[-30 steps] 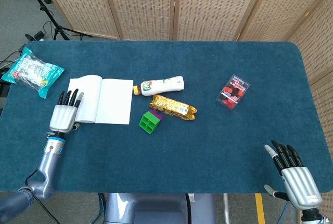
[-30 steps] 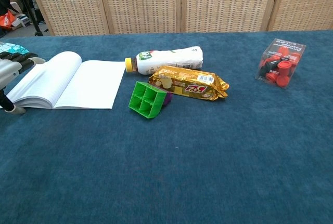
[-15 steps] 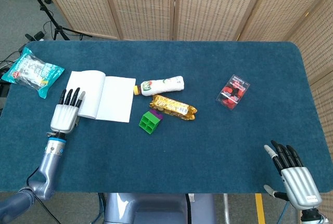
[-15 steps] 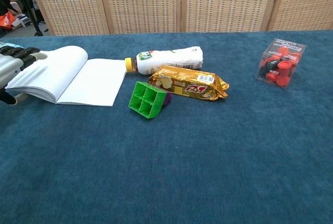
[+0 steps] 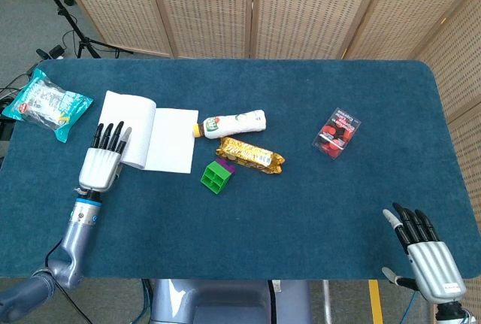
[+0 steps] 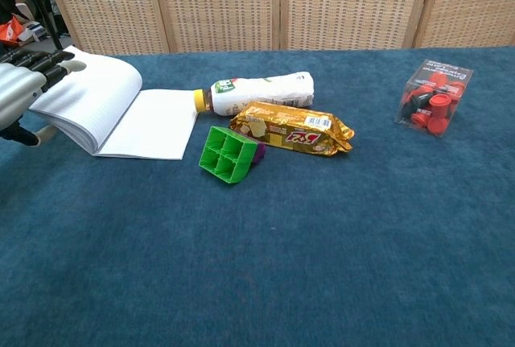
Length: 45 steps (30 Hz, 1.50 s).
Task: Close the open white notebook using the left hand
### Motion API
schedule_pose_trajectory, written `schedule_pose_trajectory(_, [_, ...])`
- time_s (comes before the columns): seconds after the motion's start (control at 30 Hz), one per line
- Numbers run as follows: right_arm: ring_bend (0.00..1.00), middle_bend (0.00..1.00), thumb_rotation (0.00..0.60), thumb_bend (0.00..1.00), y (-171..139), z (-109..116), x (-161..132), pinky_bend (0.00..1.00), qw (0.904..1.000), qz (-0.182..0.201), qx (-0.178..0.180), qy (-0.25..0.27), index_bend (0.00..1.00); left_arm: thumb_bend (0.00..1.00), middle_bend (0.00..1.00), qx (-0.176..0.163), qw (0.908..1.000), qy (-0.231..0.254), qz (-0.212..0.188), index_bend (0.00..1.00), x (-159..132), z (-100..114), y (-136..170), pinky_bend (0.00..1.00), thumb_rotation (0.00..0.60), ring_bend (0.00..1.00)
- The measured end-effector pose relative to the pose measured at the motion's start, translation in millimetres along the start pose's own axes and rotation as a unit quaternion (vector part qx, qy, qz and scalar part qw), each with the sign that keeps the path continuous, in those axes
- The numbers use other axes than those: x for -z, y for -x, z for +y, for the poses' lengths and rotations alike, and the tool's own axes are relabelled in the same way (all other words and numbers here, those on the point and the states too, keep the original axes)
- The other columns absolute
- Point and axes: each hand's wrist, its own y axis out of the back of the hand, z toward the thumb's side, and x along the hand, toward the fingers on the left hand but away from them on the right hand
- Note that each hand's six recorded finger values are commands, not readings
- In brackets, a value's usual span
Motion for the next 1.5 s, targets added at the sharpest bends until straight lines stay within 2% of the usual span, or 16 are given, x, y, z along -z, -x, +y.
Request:
schedule_pose_trajectory(0.33, [0.0,0.0,0.6,0.04,-1,2,0,0.0,1.0,0.0,0.003,0.002,0.0,0.33,0.0,-0.076,0.9963,0.033,-0.024,0.0,-14,35,-2,0.0,0.6,0.0])
schedule_pose_trajectory(0.57, [0.0,0.0,0.6,0.04,-1,3,0,0.0,1.0,0.001,0.004,0.003,0.0,0.29,0.0,-0.131,0.9873,0.082,-0.036,0.0,-25,60,-1,0.0,0.6,0.0])
schedule_pose_trajectory(0.77, [0.0,0.0,0.6,0.04,-1,3,4,0.0,1.0,-0.005,0.004,0.004,0.0,0.28,0.0,-0.136,0.9845,0.105,-0.038,0.0,-30,66,7,0.0,0.6,0.0])
schedule_pose_trajectory(0.93, [0.0,0.0,0.6,0.04,0,4,6,0.0,1.0,-0.007,0.004,0.003,0.0,0.28,0.0,-0.105,0.9872,0.117,-0.028,0.0,-28,65,25,0.0,0.6,0.0])
schedule_pose_trajectory(1.1, [0.0,0.0,0.6,0.04,0,4,6,0.0,0.9999,-0.01,0.004,0.0,0.0,0.27,0.0,-0.044,0.9896,0.136,-0.012,0.0,-23,70,59,0.0,0.6,0.0])
schedule_pose_trajectory(1.13, [0.0,0.0,0.6,0.04,0,4,6,0.0,0.9999,-0.01,0.005,-0.001,0.0,0.26,0.0,-0.031,0.9894,0.142,-0.007,0.0,-21,72,67,0.0,0.6,0.0])
schedule_pose_trajectory(1.23, [0.0,0.0,0.6,0.04,0,5,6,0.0,0.9999,-0.012,0.006,-0.002,0.0,0.13,0.0,0.019,0.9876,0.156,0.009,0.0,-14,77,96,0.0,0.6,0.0])
schedule_pose_trajectory(1.3, [0.0,0.0,0.6,0.04,0,5,6,0.0,0.9999,-0.013,0.007,-0.004,0.0,0.05,0.0,0.057,0.9863,0.153,0.022,0.0,-5,80,120,0.0,0.6,0.0])
schedule_pose_trajectory(1.37, [0.0,0.0,0.6,0.04,0,5,7,0.0,0.9998,-0.015,0.008,-0.005,0.0,0.01,0.0,0.094,0.9849,0.14,0.039,0.0,7,81,147,0.0,0.6,0.0])
schedule_pose_trajectory(1.43, [0.0,0.0,0.6,0.04,1,5,7,0.0,0.9998,-0.017,0.008,-0.006,0.0,0.0,0.0,0.115,0.9839,0.127,0.05,0.0,16,82,164,0.0,0.6,0.0])
schedule_pose_trajectory(1.5, [0.0,0.0,0.6,0.04,1,5,7,0.0,0.9998,-0.018,0.008,-0.007,0.0,0.0,0.0,0.115,0.9844,0.121,0.056,0.0,21,89,171,0.0,0.6,0.0])
